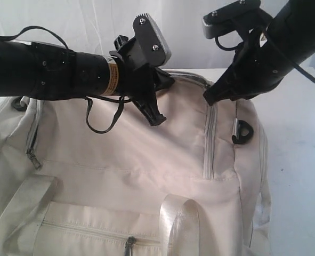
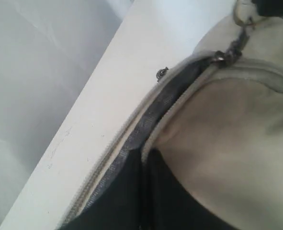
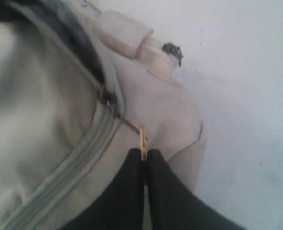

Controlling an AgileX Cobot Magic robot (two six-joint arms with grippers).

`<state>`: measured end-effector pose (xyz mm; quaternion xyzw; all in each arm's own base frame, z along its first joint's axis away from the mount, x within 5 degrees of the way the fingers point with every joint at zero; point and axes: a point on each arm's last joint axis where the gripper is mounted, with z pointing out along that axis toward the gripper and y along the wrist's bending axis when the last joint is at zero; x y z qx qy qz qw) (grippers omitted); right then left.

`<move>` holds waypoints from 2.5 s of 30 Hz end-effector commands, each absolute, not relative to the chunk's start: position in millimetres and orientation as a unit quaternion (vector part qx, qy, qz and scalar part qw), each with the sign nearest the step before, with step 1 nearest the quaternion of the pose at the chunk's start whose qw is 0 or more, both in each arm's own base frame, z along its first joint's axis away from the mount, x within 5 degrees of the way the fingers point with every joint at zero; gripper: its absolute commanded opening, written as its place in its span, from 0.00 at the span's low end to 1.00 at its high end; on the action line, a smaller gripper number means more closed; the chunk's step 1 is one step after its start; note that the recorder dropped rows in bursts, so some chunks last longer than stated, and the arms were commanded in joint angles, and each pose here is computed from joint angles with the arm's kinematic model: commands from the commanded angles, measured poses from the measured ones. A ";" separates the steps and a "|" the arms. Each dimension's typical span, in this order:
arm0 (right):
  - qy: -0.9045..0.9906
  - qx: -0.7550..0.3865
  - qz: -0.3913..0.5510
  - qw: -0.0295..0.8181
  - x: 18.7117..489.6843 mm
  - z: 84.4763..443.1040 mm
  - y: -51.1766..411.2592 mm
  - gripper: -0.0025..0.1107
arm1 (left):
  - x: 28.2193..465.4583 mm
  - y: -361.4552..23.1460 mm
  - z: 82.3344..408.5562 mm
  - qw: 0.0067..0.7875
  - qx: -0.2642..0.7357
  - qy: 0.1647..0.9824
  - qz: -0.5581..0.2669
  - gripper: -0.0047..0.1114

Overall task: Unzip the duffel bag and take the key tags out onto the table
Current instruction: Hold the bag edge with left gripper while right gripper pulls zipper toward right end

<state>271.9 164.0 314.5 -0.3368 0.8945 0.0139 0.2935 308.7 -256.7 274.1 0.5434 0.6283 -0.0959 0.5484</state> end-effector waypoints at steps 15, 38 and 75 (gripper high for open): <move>0.897 -0.412 0.107 0.120 220.4 322.0 157.2 0.02 | 322.4 -247.6 289.7 0.563 0.469 0.679 -0.057 0.04; 0.880 -0.367 0.050 0.298 246.3 340.7 154.3 0.02 | 294.9 -263.3 300.4 0.551 0.582 0.579 -0.151 0.56; 0.862 -0.449 0.019 0.234 237.1 334.2 148.5 0.02 | 281.9 -304.7 287.2 0.566 0.686 0.444 -0.111 0.56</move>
